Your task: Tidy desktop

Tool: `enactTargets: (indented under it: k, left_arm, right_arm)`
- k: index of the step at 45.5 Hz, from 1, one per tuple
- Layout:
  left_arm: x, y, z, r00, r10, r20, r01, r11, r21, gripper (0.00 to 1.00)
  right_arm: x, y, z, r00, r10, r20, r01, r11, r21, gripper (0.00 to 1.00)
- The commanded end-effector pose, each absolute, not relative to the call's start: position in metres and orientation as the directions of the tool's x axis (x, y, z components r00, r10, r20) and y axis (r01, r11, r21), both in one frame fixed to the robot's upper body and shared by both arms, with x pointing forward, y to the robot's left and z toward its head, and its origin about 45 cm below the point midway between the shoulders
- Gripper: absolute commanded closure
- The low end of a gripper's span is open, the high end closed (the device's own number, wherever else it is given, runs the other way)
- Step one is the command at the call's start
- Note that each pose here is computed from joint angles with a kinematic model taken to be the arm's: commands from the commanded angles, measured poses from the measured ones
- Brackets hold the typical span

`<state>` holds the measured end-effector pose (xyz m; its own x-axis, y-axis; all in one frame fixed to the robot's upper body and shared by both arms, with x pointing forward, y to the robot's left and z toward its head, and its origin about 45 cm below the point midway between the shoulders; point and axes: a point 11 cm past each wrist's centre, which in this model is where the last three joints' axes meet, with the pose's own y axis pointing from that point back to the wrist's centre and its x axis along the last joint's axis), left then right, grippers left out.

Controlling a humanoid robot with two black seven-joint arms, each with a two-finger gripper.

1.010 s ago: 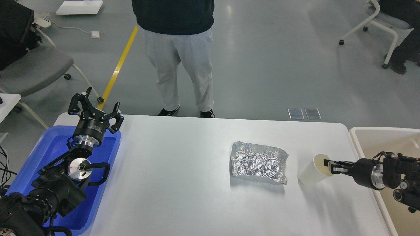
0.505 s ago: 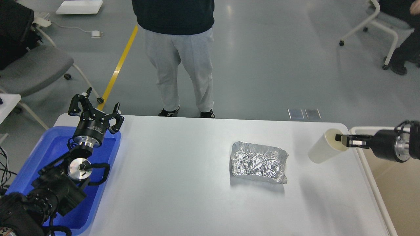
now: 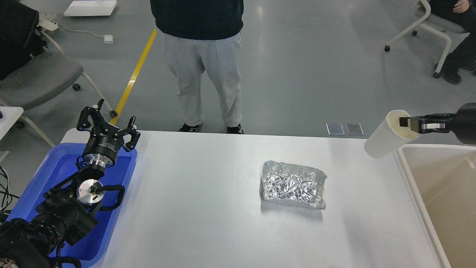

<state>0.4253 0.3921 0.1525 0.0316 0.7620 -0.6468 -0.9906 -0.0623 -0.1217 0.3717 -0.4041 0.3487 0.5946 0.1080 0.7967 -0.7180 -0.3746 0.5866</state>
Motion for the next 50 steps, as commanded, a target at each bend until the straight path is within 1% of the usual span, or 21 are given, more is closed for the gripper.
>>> enactTargets:
  k: [1, 19, 24, 31, 36, 40, 44, 50]
  left_arm:
    - [0.425, 0.392, 0.152, 0.032, 0.762, -0.647, -0.991, -0.062, -0.121, 0.0]
    - [0.425, 0.392, 0.153, 0.031, 0.762, -0.647, -0.991, -0.063, -0.122, 0.0]
    - [0.425, 0.392, 0.152, 0.032, 0.762, -0.647, -0.991, -0.062, -0.121, 0.0]
    - [0.425, 0.392, 0.152, 0.03, 0.762, -0.647, -0.991, -0.064, -0.121, 0.0]
    - [0.425, 0.392, 0.152, 0.03, 0.762, -0.647, -0.991, -0.064, -0.121, 0.0]
    - [0.425, 0.393, 0.152, 0.027, 0.762, -0.647, -0.99, -0.068, -0.121, 0.0]
    - [0.425, 0.393, 0.152, 0.027, 0.763, -0.646, -0.99, -0.067, -0.121, 0.0]
    - [0.425, 0.393, 0.153, 0.028, 0.763, -0.645, -0.99, -0.067, -0.122, 0.0]
  right_arm:
    - [0.37, -0.409, 0.368, 0.58, 0.117, 0.806, -0.732, -0.359, 0.579, 1.0]
    - [0.368, -0.429, 0.368, 0.577, 0.096, 0.811, -0.756, -0.314, 0.575, 1.0]
    - [0.366, -0.453, 0.365, 0.585, 0.063, 0.809, -0.773, -0.259, 0.579, 1.0]
    - [0.356, -0.507, 0.352, 0.605, -0.019, 0.796, -0.791, -0.129, 0.598, 1.0]
    - [0.35, -0.54, 0.341, 0.597, -0.125, 0.793, -0.802, -0.059, 0.594, 1.0]
    - [0.347, -0.553, 0.322, 0.572, -0.199, 0.795, -0.817, -0.057, 0.574, 1.0]
    - [0.341, -0.572, 0.303, 0.545, -0.253, 0.799, -0.826, -0.002, 0.563, 1.0]
    - [0.337, -0.592, 0.276, 0.492, -0.385, 0.78, -0.829, 0.066, 0.556, 1.0]
